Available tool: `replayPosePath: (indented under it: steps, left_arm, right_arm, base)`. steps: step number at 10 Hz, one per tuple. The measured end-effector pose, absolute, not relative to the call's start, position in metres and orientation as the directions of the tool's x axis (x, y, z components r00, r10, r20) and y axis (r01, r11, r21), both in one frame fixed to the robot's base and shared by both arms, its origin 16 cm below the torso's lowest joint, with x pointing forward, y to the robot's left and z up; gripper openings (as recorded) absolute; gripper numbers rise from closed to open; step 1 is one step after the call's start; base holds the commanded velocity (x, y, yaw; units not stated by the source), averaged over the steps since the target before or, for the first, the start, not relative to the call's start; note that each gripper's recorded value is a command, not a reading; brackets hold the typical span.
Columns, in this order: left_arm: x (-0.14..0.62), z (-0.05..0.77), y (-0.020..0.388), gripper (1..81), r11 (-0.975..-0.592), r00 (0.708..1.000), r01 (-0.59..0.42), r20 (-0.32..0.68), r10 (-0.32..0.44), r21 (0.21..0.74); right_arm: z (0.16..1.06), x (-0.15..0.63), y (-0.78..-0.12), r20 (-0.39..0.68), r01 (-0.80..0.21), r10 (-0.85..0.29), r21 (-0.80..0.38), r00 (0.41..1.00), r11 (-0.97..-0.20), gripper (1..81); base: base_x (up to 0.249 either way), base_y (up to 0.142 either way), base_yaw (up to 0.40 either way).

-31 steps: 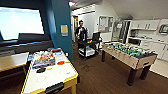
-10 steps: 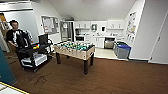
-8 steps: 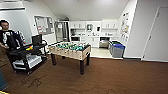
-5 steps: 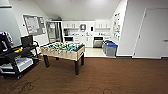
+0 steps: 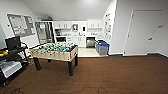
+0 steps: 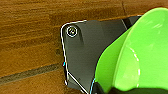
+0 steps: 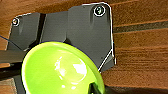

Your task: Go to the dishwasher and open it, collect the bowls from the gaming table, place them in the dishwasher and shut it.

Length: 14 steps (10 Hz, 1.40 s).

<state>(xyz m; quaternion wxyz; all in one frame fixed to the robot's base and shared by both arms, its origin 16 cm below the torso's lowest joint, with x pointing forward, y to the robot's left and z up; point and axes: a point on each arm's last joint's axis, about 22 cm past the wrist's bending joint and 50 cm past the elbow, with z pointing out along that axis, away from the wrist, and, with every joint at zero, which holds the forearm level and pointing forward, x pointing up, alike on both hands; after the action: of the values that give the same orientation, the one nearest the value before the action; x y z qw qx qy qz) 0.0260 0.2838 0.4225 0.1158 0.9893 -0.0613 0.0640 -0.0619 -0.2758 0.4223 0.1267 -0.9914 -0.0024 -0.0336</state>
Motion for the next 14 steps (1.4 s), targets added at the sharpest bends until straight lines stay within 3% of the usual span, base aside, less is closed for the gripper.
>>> replayPosePath:
  steps: [5,14]
  left_arm:
    - [0.023,0.423,0.289,1.0,-0.967,0.985,-0.135,0.136,-0.107,0.215]
    - [0.024,0.423,0.288,1.0,-0.967,0.985,-0.136,0.137,-0.107,0.217]
  right_arm:
    - [0.422,-0.058,-0.278,0.072,0.017,0.0,-0.247,0.997,-0.969,1.0]
    - [0.422,-0.056,-0.277,0.076,0.027,0.008,-0.247,0.997,-0.969,1.0]
  base:
    - [0.0,0.0,0.0]
    - [0.117,0.0,0.0]
